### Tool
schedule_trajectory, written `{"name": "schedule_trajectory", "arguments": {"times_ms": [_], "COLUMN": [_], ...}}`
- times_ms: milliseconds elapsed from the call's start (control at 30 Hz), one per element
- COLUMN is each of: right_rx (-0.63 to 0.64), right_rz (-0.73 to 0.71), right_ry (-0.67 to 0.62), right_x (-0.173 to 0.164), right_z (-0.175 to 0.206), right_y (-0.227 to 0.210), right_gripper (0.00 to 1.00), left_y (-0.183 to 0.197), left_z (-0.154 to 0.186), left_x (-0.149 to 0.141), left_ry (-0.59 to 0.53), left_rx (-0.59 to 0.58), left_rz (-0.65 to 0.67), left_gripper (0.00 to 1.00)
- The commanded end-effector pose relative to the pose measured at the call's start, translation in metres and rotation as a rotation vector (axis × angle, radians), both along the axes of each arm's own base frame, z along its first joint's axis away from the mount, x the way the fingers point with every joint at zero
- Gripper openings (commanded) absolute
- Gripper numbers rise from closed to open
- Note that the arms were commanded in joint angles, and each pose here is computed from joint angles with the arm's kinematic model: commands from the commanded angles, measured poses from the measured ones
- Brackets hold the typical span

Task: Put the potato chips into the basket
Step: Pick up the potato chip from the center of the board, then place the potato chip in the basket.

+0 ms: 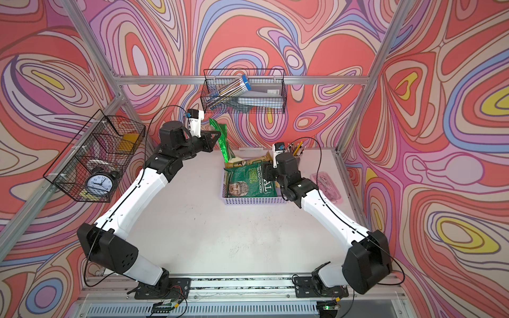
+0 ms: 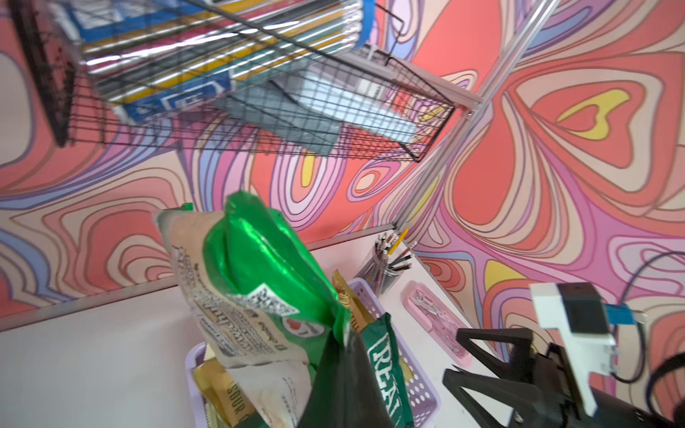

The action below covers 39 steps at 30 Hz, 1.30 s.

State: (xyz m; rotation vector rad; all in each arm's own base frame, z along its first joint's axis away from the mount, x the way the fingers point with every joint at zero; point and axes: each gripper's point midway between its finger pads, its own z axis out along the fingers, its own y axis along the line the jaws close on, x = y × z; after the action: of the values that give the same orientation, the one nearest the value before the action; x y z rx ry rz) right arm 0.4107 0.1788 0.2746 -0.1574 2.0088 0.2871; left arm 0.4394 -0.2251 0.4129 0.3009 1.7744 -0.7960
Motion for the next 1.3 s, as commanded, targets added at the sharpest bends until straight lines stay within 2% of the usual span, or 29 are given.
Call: {"name": "schedule_trajectory", "arguments": {"times_ms": [0,233,467,567,700,800,1000,1167,1267], "right_rx": [-0.005,-0.011,-0.005,-0.014,-0.018,-0.02,-0.01,-0.016,-0.024], "right_rz": [-0.022,-0.128,-0.204,-0.216,-0.211,-0.204,-0.191,-0.2,-0.217], "right_ry": [-0.056,-0.169,-0.257,-0.264,-0.268,-0.259,-0.246,-0.252,-0.262], "right_x": [-0.004,-0.018,-0.039,-0.044,-0.046,-0.045,-0.042,-0.041,-0.041], "right_z": [0.02,0.049,0.066,0.069,0.07,0.067,0.062,0.062,0.063], "right_y": [-0.006,-0.036,-0.062,-0.066,-0.067,-0.065,-0.061,-0.062,-0.066], "right_gripper": [0.71,0.7,0.68,0.68,0.67,0.67,0.67,0.67,0.67], "left_y": [-0.02,-0.061,-0.078,-0.076,-0.064,-0.058,-0.06,-0.064,-0.067], "left_z": [0.031,0.057,0.047,0.061,0.076,0.083,0.109,0.108,0.083], "left_x": [-0.036,-0.08,-0.075,-0.077,-0.068,-0.059,-0.079,-0.095,-0.088], "left_ry": [-0.058,-0.101,-0.126,-0.198,-0.366,-0.437,-0.537,-0.532,-0.471], "left_rx": [-0.01,-0.161,-0.23,-0.237,-0.126,-0.091,-0.164,-0.19,-0.213], "left_rz": [-0.125,-0.428,-0.544,-0.544,-0.424,-0.353,-0.413,-0.477,-0.479], "left_gripper": [0.0,0.0,0.0,0.0,0.0,0.0,0.0,0.0,0.0]}}
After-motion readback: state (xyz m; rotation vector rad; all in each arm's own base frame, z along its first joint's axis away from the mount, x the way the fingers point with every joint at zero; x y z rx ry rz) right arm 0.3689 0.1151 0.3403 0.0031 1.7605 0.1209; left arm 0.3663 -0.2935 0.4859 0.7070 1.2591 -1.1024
